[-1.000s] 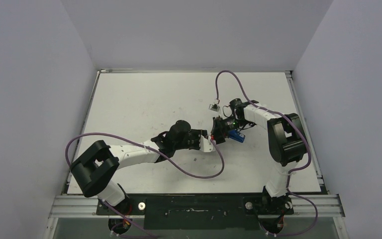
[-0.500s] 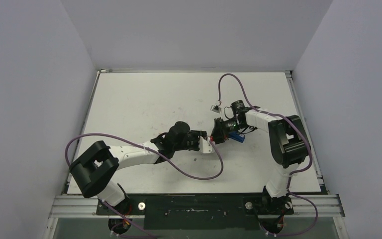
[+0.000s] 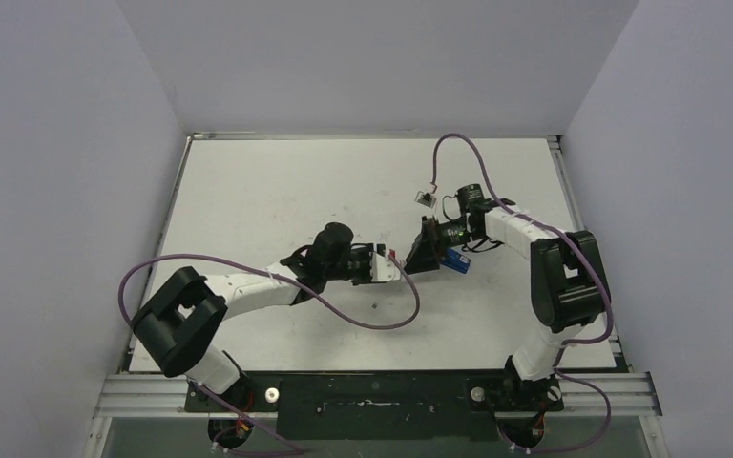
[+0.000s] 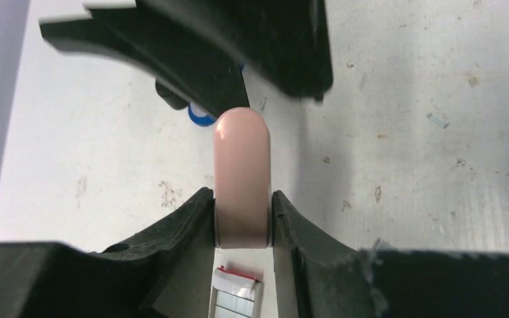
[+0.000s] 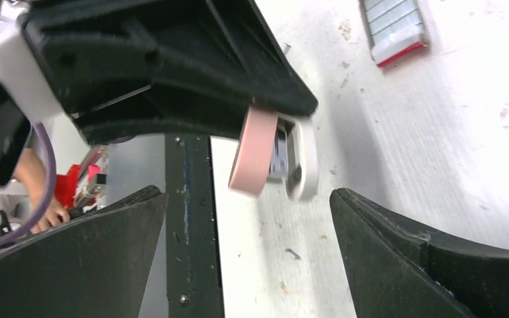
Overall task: Load the staples into the stapler
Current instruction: Close the stapler at the center of the board, then reset both arms
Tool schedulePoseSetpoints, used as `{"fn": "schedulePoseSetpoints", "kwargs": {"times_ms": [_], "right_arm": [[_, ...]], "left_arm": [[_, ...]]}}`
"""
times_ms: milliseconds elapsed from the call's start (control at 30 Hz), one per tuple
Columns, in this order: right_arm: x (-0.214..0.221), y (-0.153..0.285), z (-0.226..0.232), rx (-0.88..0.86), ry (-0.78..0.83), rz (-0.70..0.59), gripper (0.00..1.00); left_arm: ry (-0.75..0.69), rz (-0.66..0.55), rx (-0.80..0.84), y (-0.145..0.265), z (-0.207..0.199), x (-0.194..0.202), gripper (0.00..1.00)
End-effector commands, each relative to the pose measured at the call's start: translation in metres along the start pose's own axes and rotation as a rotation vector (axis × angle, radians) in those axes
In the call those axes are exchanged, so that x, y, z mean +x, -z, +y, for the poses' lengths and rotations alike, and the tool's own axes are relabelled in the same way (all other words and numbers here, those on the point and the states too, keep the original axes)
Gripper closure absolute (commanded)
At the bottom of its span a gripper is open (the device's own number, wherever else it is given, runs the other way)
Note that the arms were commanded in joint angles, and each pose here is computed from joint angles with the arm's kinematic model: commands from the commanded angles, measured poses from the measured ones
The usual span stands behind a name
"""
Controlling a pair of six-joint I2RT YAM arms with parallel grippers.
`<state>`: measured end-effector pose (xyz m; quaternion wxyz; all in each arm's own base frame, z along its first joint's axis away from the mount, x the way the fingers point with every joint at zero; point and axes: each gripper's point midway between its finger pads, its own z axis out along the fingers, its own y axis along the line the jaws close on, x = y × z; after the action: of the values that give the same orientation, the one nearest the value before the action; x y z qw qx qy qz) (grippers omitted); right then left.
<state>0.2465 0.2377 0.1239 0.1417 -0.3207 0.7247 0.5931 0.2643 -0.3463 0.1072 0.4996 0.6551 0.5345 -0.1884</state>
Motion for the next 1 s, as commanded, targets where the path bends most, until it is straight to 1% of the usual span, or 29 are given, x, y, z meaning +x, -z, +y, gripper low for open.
{"fn": "schedulePoseSetpoints", "kwargs": {"times_ms": [0, 100, 233, 333, 467, 533, 667, 800, 867, 900, 967], "right_arm": [[-0.017, 0.026, 0.003, 0.083, 0.139, -0.022, 0.00], [-0.019, 0.042, 0.001, 0.130, 0.190, -0.027, 0.00], [-0.023, 0.060, 0.004, 0.170, 0.233, -0.051, 0.00], [-0.022, 0.075, 0.004, 0.208, 0.251, -0.059, 0.00], [-0.014, 0.093, 0.001, 0.251, 0.250, -0.069, 0.00], [-0.007, 0.103, 0.001, 0.260, 0.239, -0.075, 0.00], [0.007, 0.119, 0.004, 0.249, 0.234, -0.096, 0.01], [0.019, 0.129, 0.012, 0.215, 0.206, -0.121, 0.02], [0.021, 0.134, 0.011, 0.228, 0.188, -0.135, 0.04], [0.022, 0.136, 0.011, 0.237, 0.195, -0.133, 0.05], [0.022, 0.138, 0.012, 0.254, 0.206, -0.130, 0.05]], "left_arm": [[0.129, -0.062, 0.070, 0.002, 0.003, -0.005, 1.00], [0.212, -0.033, 0.120, -0.004, 0.001, 0.009, 1.00], [0.319, 0.045, 0.195, -0.017, 0.000, 0.033, 1.00], [0.365, 0.077, 0.217, -0.028, 0.006, 0.041, 1.00], [0.413, 0.130, 0.250, -0.039, 0.008, 0.052, 0.96], [0.424, 0.151, 0.261, -0.044, 0.010, 0.056, 0.94], [0.450, 0.210, 0.308, -0.051, 0.004, 0.069, 0.85], [0.456, 0.241, 0.313, -0.057, 0.002, 0.078, 0.81], [0.456, 0.253, 0.314, -0.058, -0.002, 0.082, 0.78], [0.454, 0.260, 0.311, -0.059, -0.003, 0.084, 0.75], [0.447, 0.268, 0.305, -0.058, -0.005, 0.088, 0.66]]}}
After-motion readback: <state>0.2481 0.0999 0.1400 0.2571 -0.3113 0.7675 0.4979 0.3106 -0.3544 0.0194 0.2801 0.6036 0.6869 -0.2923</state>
